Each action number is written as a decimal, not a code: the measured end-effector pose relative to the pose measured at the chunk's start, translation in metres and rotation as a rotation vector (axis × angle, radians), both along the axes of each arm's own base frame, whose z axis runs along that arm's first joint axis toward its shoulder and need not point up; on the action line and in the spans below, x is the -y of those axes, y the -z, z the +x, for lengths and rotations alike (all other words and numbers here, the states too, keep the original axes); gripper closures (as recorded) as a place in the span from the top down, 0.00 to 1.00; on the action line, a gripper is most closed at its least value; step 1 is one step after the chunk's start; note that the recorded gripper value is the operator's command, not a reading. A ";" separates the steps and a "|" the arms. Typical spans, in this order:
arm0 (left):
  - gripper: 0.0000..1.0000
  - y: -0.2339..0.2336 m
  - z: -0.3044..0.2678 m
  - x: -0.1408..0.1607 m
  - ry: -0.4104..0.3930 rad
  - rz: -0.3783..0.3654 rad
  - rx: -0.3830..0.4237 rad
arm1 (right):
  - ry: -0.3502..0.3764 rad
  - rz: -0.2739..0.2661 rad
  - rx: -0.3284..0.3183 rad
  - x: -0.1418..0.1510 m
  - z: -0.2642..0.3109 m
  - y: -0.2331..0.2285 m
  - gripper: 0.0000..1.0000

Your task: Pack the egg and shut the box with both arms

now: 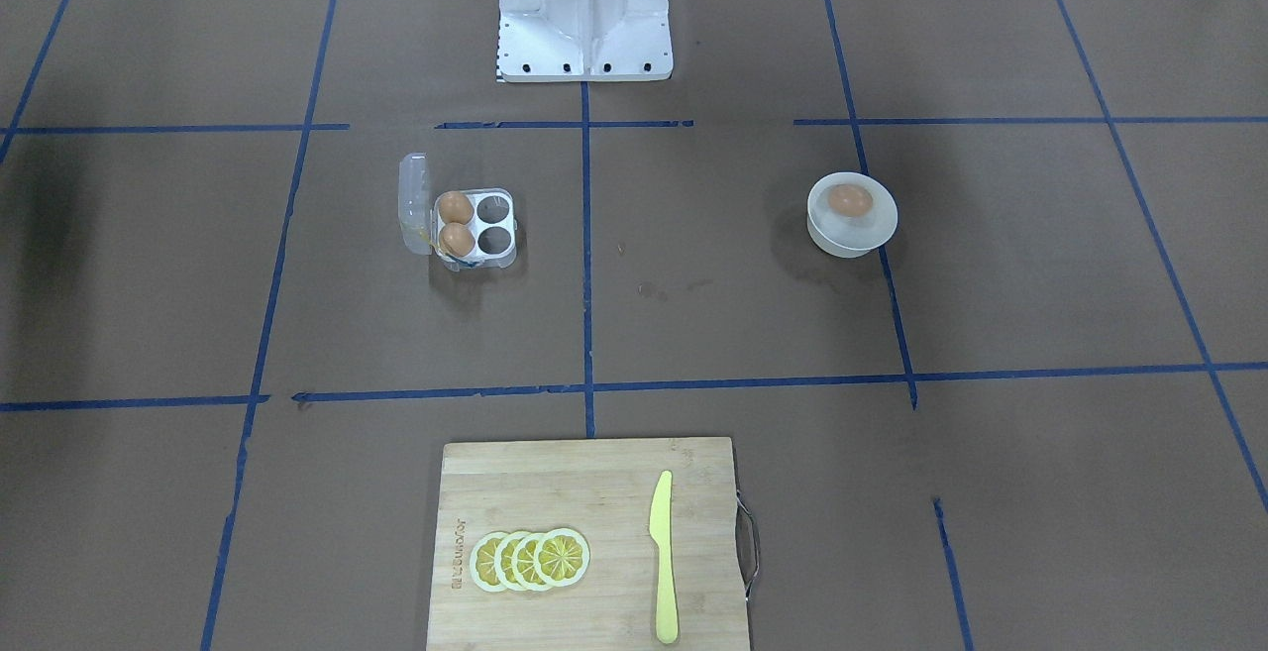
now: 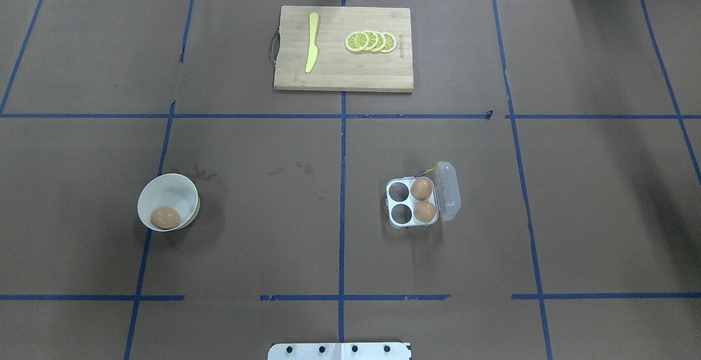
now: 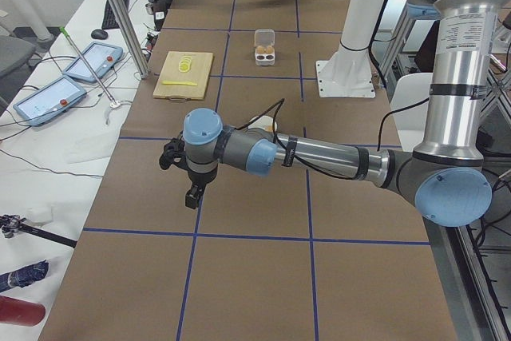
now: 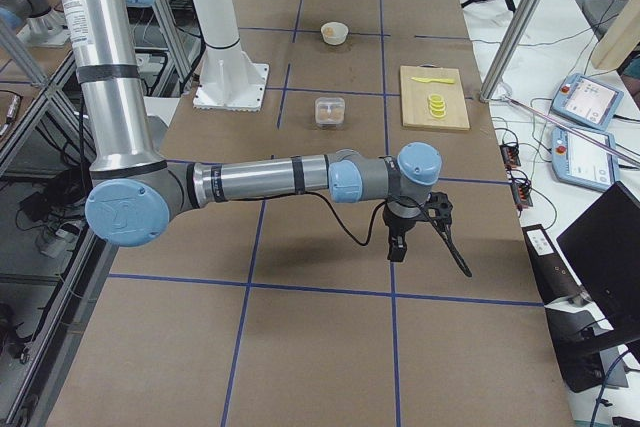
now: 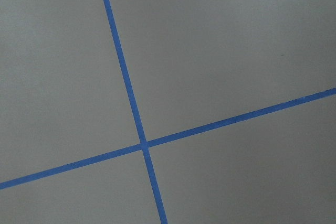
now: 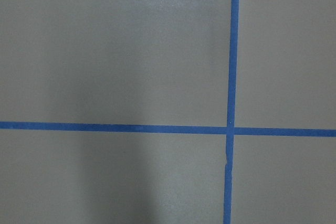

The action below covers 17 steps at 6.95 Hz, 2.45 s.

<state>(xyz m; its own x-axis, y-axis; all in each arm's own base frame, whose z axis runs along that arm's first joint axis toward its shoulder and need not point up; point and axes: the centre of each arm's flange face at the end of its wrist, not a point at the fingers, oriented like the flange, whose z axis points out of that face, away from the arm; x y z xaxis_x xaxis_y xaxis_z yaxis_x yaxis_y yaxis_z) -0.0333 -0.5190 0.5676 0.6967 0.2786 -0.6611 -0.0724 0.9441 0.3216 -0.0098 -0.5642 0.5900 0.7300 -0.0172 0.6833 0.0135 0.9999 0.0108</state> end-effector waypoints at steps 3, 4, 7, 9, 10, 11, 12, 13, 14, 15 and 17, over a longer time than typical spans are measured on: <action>1.00 -0.010 0.003 -0.010 -0.008 -0.012 -0.003 | 0.006 0.005 0.018 0.000 -0.004 0.005 1.00; 1.00 -0.008 0.009 -0.010 -0.020 -0.004 -0.006 | 0.007 0.002 0.025 -0.001 -0.004 0.005 1.00; 1.00 0.036 0.097 -0.012 -0.053 -0.044 -0.057 | 0.010 -0.001 0.036 -0.002 -0.006 0.004 1.00; 1.00 0.098 0.197 -0.025 0.068 -0.271 -0.123 | 0.011 -0.001 0.037 -0.002 -0.006 0.004 1.00; 1.00 0.122 0.256 -0.032 0.153 -0.388 -0.118 | 0.012 0.003 0.038 -0.003 -0.006 0.003 1.00; 0.98 0.140 0.306 -0.042 0.239 -0.484 -0.108 | 0.013 0.018 0.040 -0.007 -0.006 -0.001 1.00; 0.98 0.154 0.339 -0.052 0.310 -0.576 -0.108 | 0.015 0.049 0.045 -0.015 -0.005 -0.010 1.00; 0.96 0.166 0.367 -0.063 0.370 -0.672 -0.091 | 0.018 0.084 0.052 -0.022 -0.006 -0.016 1.00; 0.95 0.179 0.394 -0.072 0.414 -0.738 -0.043 | 0.025 0.104 0.059 -0.025 -0.009 -0.018 1.00; 0.94 0.190 0.417 -0.079 0.452 -0.774 0.034 | 0.034 0.112 0.061 -0.025 -0.014 -0.018 1.00; 0.82 0.197 0.433 -0.089 0.487 -0.808 0.143 | 0.043 0.120 0.062 -0.025 -0.019 -0.017 1.00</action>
